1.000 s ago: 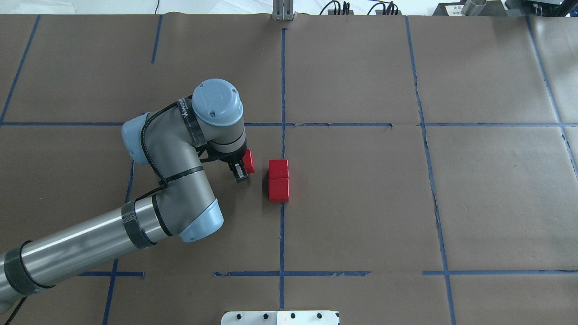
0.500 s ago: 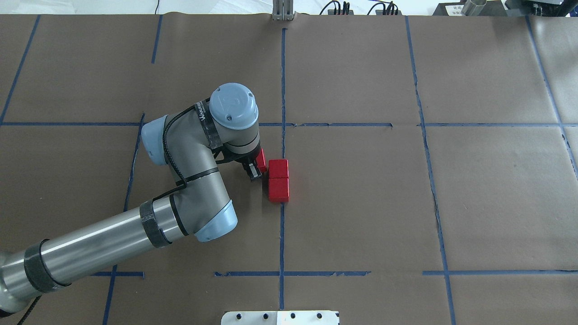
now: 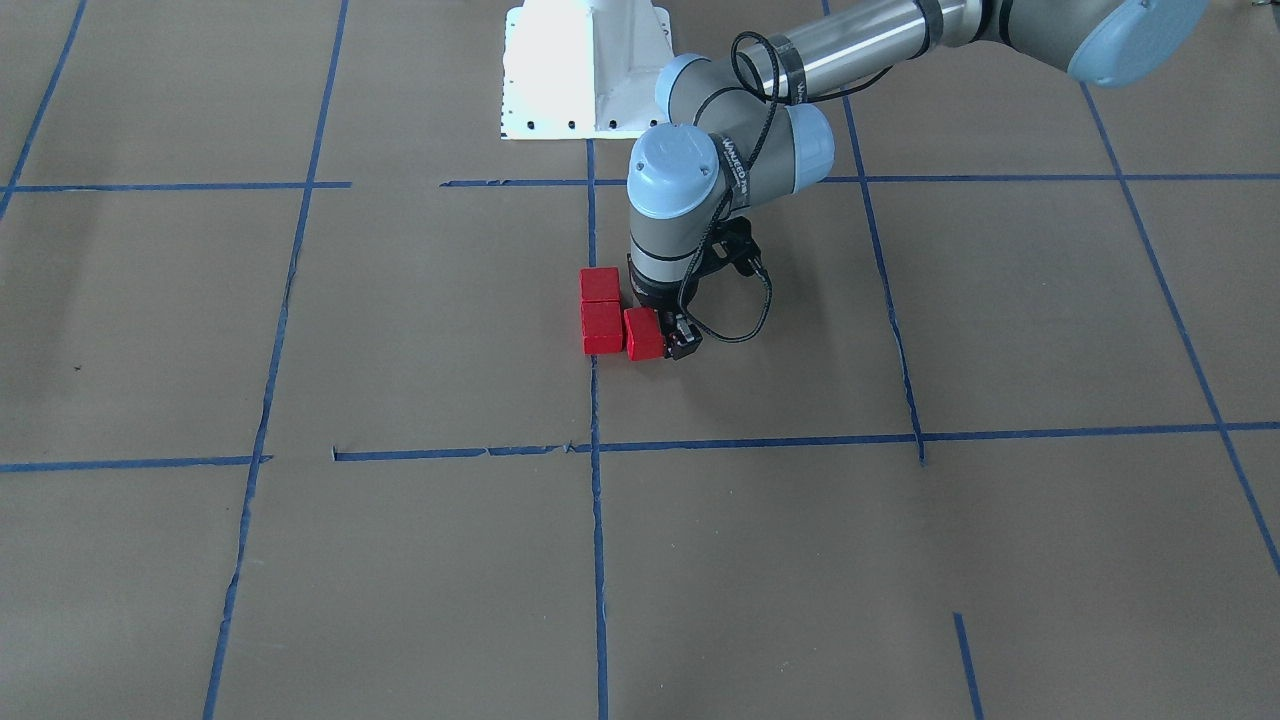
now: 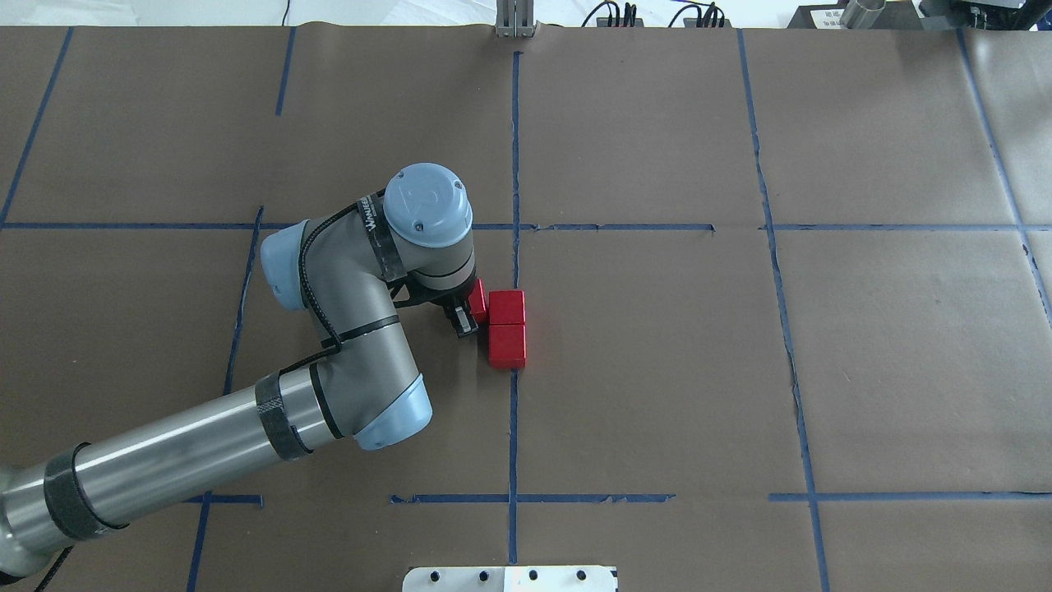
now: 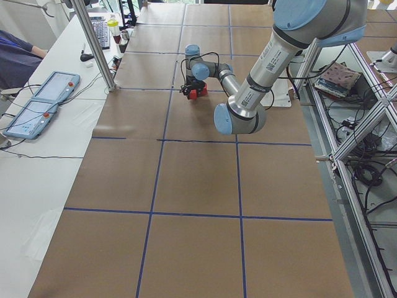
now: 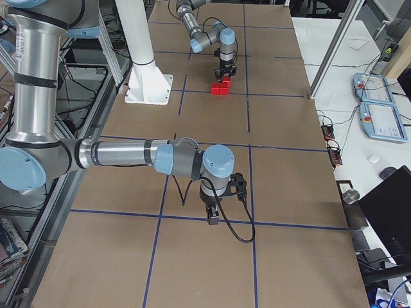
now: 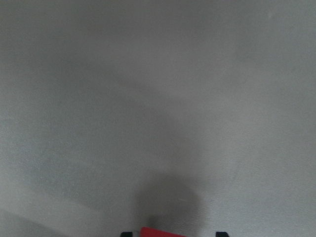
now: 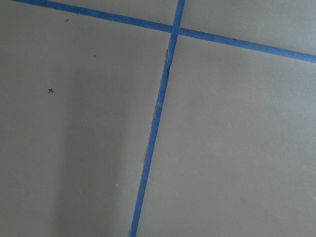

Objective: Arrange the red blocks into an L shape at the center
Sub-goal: 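Lower the cube against the farther cube's side and hold it there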

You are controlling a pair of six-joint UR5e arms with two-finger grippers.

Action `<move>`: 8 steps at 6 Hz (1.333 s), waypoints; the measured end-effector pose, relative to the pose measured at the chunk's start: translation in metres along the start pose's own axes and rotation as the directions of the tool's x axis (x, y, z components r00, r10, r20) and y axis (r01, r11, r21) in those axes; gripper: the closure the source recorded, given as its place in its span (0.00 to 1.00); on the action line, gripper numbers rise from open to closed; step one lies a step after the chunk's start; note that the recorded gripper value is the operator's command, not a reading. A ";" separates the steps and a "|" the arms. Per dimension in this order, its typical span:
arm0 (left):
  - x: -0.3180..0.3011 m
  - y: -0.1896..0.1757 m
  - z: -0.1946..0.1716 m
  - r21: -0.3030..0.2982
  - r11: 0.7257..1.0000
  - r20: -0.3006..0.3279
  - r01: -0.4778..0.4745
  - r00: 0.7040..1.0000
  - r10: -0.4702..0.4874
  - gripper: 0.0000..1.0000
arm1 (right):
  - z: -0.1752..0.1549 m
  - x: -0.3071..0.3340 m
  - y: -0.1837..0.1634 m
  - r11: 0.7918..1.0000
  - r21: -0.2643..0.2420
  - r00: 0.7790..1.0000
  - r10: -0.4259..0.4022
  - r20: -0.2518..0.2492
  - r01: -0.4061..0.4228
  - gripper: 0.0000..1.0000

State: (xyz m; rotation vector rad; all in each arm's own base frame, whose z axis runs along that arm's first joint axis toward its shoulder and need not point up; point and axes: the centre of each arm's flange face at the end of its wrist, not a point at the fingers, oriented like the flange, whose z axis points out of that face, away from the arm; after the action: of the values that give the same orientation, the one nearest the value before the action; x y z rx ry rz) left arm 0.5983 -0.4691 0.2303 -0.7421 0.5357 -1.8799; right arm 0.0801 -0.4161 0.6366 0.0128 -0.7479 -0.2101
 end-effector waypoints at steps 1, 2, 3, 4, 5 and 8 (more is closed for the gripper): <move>0.000 0.000 0.000 -0.001 1.000 0.000 -0.002 1.000 0.002 0.84 | 0.000 0.000 0.000 1.000 0.000 1.000 0.000 0.000 0.000 0.00; 0.000 0.000 -0.001 -0.001 1.000 -0.001 -0.002 1.000 0.002 0.83 | 0.000 0.000 0.000 1.000 -0.001 1.000 0.001 0.000 -0.001 0.00; -0.003 0.000 0.000 -0.002 1.000 0.001 -0.007 1.000 0.007 0.80 | 0.001 0.001 0.000 1.000 -0.002 1.000 0.001 0.000 -0.001 0.00; -0.006 0.001 0.001 -0.001 1.000 0.005 -0.018 1.000 0.018 0.77 | 0.001 0.001 0.000 1.000 -0.003 1.000 0.002 0.000 -0.002 0.00; -0.010 0.001 0.003 0.000 1.000 0.008 -0.031 0.999 0.031 0.76 | 0.002 0.002 0.001 1.000 -0.004 1.000 0.004 0.000 -0.004 0.00; -0.011 0.001 0.003 0.000 0.999 0.008 -0.044 0.999 0.044 0.69 | 0.003 0.002 0.001 1.000 -0.006 1.000 0.005 0.000 -0.005 0.00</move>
State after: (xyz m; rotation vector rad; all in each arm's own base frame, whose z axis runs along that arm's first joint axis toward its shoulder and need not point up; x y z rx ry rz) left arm 0.6049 -0.4595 0.2287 -0.7316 0.5426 -1.8355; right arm 0.0802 -0.4159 0.6401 0.0058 -0.7474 -0.2076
